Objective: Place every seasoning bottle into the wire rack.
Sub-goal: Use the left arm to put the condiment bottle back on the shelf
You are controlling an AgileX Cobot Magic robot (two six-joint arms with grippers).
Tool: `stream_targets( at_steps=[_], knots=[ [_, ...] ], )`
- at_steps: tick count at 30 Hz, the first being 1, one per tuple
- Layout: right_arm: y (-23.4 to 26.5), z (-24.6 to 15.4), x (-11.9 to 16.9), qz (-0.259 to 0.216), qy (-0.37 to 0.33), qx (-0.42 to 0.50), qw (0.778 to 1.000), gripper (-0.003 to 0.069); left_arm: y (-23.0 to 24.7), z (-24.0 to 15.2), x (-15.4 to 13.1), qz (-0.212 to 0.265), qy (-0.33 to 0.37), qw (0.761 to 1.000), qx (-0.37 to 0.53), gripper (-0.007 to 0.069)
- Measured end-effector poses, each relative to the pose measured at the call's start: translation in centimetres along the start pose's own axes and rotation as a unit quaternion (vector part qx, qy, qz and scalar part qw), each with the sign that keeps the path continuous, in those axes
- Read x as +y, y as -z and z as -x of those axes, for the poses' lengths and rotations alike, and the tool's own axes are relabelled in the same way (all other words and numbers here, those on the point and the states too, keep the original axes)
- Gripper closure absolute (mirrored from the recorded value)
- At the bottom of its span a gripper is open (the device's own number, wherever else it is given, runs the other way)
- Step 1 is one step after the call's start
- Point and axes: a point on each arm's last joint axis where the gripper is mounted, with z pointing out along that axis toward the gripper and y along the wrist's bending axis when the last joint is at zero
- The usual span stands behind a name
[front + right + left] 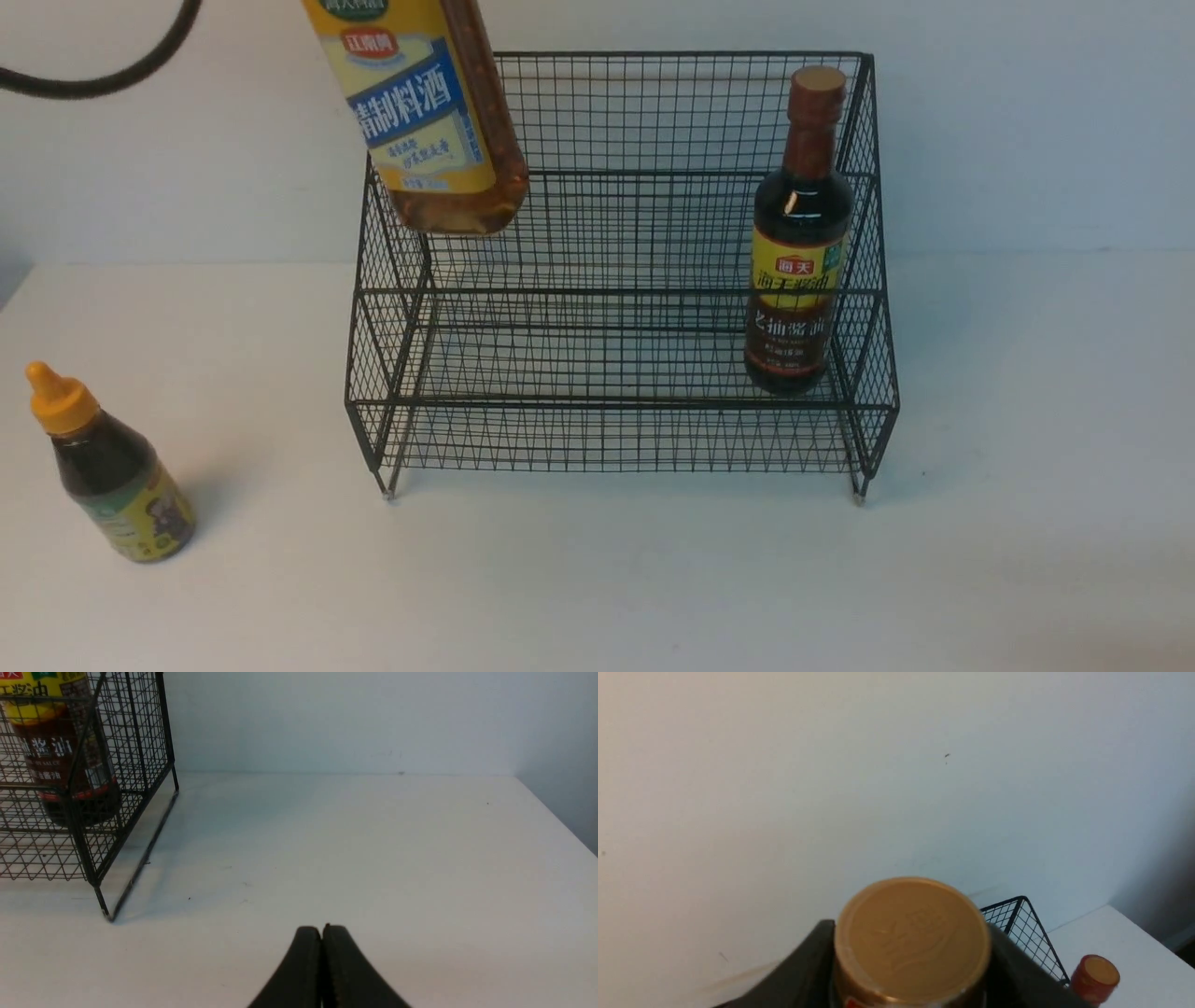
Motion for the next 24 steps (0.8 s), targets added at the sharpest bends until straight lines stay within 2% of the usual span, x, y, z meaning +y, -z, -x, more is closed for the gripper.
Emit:
stream_targets(
  at_steps=[7, 24],
  knots=[
    [0.0, 0.0, 0.0, 0.0, 0.0, 0.0, 1.0, 0.0674, -4.1, -1.9, -0.4, 0.0, -0.062, 0.998, 0.002, 0.0305],
    [0.0, 0.0, 0.0, 0.0, 0.0, 0.0, 1.0, 0.0674, -5.9, -4.4, 0.3, 0.009, -0.059, 0.997, 0.043, 0.0305]
  ],
)
